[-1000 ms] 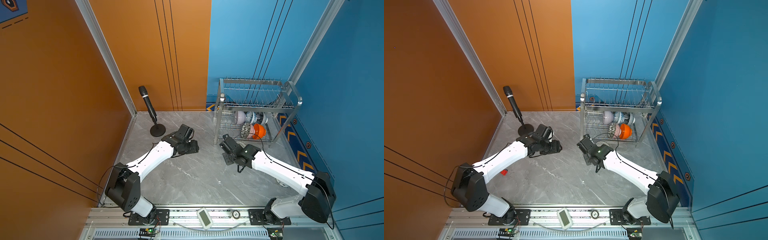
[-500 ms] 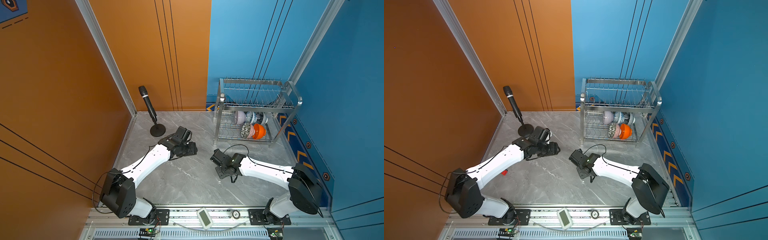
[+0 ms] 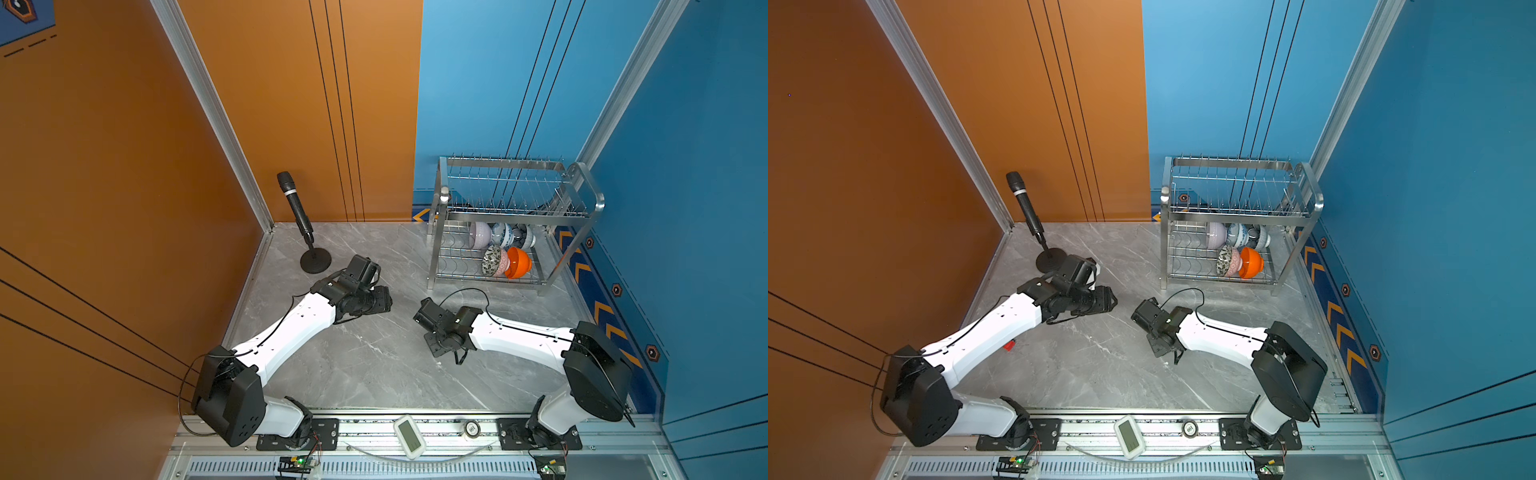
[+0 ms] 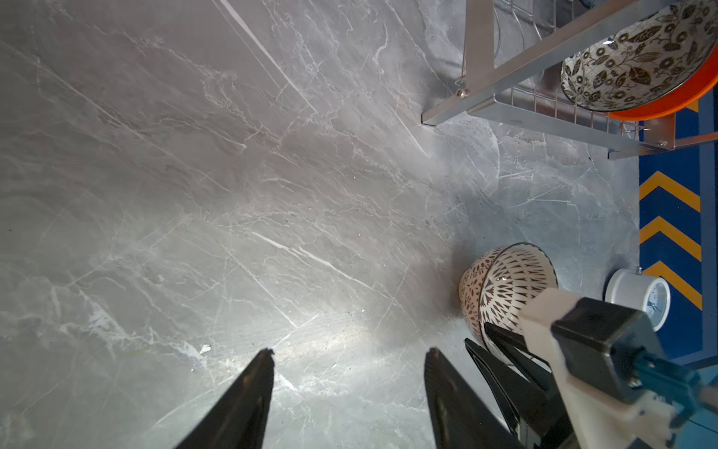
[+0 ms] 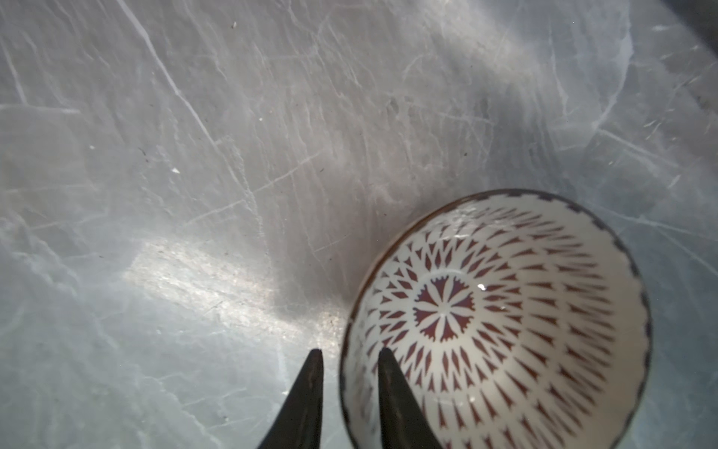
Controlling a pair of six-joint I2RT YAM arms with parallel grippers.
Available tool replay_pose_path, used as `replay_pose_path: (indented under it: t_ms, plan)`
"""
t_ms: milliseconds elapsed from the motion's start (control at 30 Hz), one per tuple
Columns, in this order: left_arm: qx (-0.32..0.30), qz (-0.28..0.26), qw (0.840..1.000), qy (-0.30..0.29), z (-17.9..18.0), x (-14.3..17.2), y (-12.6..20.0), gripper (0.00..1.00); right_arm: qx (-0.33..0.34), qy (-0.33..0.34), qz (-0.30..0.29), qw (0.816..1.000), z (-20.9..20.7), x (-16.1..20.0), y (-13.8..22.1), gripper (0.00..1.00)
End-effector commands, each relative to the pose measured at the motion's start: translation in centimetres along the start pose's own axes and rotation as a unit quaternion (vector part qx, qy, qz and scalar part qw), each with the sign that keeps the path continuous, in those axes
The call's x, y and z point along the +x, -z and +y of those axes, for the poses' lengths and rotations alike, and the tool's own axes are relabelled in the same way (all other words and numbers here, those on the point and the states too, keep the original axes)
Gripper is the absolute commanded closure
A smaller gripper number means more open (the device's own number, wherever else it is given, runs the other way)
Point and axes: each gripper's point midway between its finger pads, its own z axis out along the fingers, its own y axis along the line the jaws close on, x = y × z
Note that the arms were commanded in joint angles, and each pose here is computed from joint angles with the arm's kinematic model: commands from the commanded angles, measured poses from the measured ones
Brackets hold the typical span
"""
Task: Load bowls into a dish rack
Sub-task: Place the bowl at the center of the table.
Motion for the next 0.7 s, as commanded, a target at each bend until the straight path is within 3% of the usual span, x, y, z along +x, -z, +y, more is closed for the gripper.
replay_pose_path:
  t_ms: [0,233,433,667]
  plan:
    - [-0.015,-0.003,1.000,-0.007,0.7,0.3,0.4,0.36,-0.009,-0.006,-0.019,1.000,0.5,-1.4,1.1,0.64]
    - [0.004,0.003,1.000,-0.014,-0.4,0.0,-0.3,0.36,0.010,-0.031,-0.065,0.997,-1.5,-2.8,5.4,0.42]
    - [0.044,0.035,0.996,-0.062,-4.8,0.4,-1.9,0.32,0.016,-0.124,-0.106,0.987,-5.7,-0.4,9.3,0.34]
    - [0.108,0.096,0.982,-0.120,-10.3,3.2,-3.8,0.29,0.013,-0.241,-0.137,0.961,-9.8,3.5,11.1,0.33]
